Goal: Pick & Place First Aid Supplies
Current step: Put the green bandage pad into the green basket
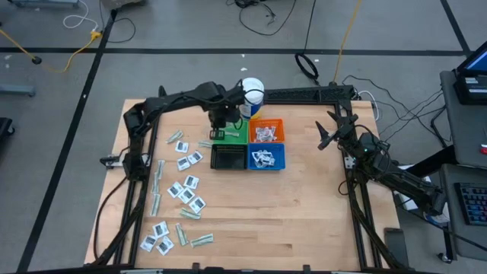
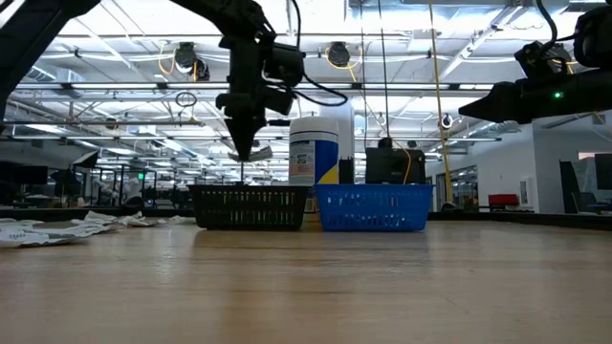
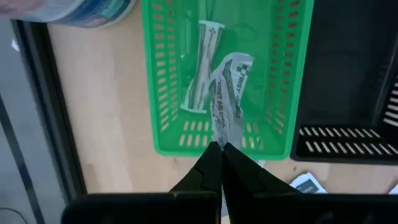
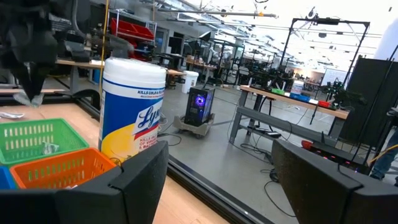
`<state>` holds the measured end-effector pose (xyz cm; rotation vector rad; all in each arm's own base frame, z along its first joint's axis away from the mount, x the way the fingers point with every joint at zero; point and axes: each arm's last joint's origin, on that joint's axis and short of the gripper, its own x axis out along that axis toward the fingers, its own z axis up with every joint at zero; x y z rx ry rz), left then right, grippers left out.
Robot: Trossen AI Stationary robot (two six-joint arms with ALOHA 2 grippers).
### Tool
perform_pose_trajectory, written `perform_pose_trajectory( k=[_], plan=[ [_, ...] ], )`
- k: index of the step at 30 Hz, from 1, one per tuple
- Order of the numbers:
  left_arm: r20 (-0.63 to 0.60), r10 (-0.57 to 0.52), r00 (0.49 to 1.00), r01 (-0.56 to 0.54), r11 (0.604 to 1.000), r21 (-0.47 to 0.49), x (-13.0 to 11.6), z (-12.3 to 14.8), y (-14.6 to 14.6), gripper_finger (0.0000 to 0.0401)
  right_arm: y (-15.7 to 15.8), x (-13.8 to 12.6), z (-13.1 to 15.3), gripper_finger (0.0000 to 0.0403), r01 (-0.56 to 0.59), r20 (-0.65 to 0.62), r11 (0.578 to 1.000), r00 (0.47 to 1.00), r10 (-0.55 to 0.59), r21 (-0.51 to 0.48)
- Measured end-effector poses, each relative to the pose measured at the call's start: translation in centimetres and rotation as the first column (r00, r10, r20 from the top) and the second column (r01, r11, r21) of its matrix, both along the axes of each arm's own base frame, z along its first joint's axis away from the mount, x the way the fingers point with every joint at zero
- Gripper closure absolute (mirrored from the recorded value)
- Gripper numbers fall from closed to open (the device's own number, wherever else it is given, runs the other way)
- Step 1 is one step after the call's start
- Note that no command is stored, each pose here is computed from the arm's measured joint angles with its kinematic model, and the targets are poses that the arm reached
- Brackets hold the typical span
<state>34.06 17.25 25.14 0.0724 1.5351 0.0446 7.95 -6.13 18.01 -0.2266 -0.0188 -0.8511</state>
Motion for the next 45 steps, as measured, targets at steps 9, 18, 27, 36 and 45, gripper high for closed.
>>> perform_pose_trajectory(
  k=[9,18,27,36,45],
  plan=[
    [-0.048,0.017,0.999,-0.016,1.0,0.027,2.3,-3.8,-0.4,0.0401,0.0,0.0,0.0,0.0124,0.0,0.0,1.0,1.0,0.0,0.0],
    [-0.034,0.023,0.999,-0.022,0.999,0.041,3.9,-6.4,-0.2,0.0401,0.0,0.0,0.0,0.0124,0.0,0.0,1.0,1.0,0.0,0.0],
    [-0.009,0.058,0.998,-0.058,0.998,0.028,4.0,-6.3,-0.2,0.0362,0.0,0.0,0.0,0.0124,0.0,0.0,1.0,1.0,0.0,0.0],
    [-0.004,0.039,0.999,-0.039,0.999,0.019,4.1,-6.3,-0.3,0.0288,0.0,0.0,0.0,0.0124,0.001,0.0,1.0,1.0,-0.001,0.0],
    [0.005,0.208,0.978,-0.208,0.978,0.014,3.7,-6.0,0.1,0.0224,0.0,0.0,0.0,0.0124,0.0,0.0,1.0,1.0,0.0,0.0]
  ],
)
